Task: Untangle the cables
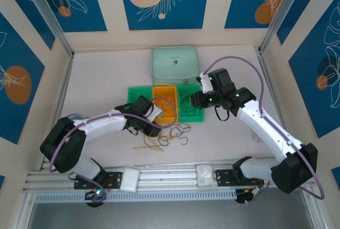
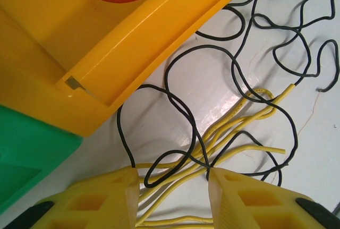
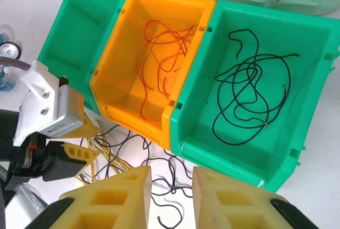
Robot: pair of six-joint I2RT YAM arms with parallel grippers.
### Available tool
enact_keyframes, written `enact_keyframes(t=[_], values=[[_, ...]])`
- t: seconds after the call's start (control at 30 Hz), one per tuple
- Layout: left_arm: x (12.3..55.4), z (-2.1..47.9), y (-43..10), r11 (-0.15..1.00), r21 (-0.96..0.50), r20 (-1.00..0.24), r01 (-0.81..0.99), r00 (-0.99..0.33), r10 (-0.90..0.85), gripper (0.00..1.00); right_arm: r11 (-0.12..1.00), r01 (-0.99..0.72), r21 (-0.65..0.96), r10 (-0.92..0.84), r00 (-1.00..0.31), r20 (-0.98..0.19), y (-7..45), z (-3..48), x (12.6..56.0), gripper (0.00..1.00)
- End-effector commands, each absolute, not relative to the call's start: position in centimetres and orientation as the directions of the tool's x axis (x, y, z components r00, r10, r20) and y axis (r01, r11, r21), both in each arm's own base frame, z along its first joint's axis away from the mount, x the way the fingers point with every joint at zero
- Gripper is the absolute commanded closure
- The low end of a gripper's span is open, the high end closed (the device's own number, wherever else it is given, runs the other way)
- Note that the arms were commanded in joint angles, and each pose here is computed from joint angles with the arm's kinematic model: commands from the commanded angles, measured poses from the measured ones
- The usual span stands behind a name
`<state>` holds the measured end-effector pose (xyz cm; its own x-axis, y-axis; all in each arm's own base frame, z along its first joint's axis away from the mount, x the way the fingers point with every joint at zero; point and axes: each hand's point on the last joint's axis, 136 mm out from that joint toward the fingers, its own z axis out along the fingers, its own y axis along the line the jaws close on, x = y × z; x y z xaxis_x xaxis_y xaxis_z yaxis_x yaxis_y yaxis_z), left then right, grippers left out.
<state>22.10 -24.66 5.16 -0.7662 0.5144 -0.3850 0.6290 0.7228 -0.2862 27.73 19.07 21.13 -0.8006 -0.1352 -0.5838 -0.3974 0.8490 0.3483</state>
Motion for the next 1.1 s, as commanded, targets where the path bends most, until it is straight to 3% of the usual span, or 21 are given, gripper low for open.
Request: enact_keyframes(t=[0.0, 0.17, 0.37, 0.67, 1.07], values=[[22.6, 5.6, -25.2, 0.705, -0.296, -0.392, 0.644, -0.755, 0.525, 0.61, 0.829, -0.402, 0.388, -0.112, -0.8, -0.589, 19.1, 21.7, 27.2, 0.73], [22.8, 5.3, -25.6, 0.697, -0.306, -0.387, 0.648, -0.754, 0.531, 0.64, 0.828, -0.393, 0.4, -0.099, -0.804, -0.586, 18.9, 21.5, 27.2, 0.73], [22.3, 5.3, -26.0, 0.68, -0.335, -0.369, 0.652, -0.755, 0.542, 0.87, 0.826, -0.39, 0.407, -0.093, -0.807, -0.583, 18.8, 21.5, 27.1, 0.73], [22.5, 9.0, -26.4, 0.668, -0.349, -0.448, 0.657, -0.743, 0.498, 0.9, 0.788, -0.41, 0.458, -0.115, -0.83, -0.545, 20.4, 20.9, 26.0, 0.74], [21.6, 19.6, -27.5, 0.593, -0.451, -0.613, 0.667, -0.714, 0.337, 0.88, 0.635, -0.466, 0.616, -0.28, -0.882, -0.379, 26.8, 15.2, 19.7, 0.75]])
